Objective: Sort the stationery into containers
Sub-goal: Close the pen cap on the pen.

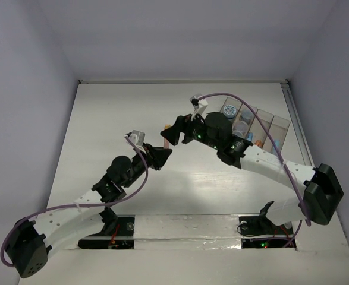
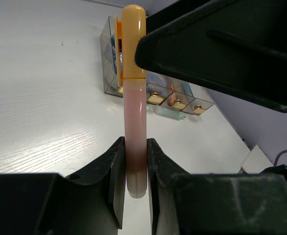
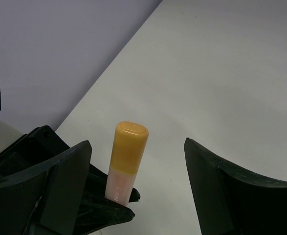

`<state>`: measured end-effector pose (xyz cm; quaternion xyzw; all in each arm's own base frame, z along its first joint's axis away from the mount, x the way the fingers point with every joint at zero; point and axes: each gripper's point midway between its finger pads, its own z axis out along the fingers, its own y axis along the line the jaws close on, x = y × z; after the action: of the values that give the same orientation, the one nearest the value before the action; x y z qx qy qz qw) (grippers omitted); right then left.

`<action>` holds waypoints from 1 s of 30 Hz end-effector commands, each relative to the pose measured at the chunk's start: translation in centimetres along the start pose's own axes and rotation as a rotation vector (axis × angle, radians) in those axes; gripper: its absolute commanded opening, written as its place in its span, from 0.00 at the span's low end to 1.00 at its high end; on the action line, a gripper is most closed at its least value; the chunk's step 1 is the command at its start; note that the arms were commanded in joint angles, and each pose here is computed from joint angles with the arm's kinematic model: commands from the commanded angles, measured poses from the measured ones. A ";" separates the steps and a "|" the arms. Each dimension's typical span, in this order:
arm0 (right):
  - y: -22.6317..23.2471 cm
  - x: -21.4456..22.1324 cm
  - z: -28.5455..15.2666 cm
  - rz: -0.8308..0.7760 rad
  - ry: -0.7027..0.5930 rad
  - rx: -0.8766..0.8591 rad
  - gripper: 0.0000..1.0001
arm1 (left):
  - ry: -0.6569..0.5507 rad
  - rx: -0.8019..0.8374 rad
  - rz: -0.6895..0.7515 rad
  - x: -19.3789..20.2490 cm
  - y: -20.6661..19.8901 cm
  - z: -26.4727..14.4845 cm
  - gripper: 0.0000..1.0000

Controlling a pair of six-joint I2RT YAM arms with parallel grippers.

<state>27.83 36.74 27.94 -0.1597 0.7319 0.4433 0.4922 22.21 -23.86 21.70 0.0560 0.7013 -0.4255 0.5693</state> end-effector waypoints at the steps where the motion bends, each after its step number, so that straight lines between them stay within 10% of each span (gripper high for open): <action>1: 2.5 -4.1 0.5 0.004 -0.112 -0.082 0.82 | -0.046 0.061 -0.014 -1.0 -1.4 0.3 0.00; 11: 1.9 -3.4 1.7 0.018 -0.093 -0.065 0.69 | -0.039 0.063 -0.019 -0.6 -1.4 0.4 0.00; 21: 1.7 -2.8 1.6 0.021 -0.082 -0.064 0.21 | -0.033 0.066 -0.019 -0.4 -1.6 0.6 0.00; 30: 1.2 -0.3 1.4 0.053 -0.036 -0.065 0.00 | -0.074 0.042 0.032 -2.4 -1.8 0.6 0.00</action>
<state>28.40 38.20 27.66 -0.1427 0.7295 0.4669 0.4789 22.06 -24.78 21.09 0.0669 0.7044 -0.4283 0.5621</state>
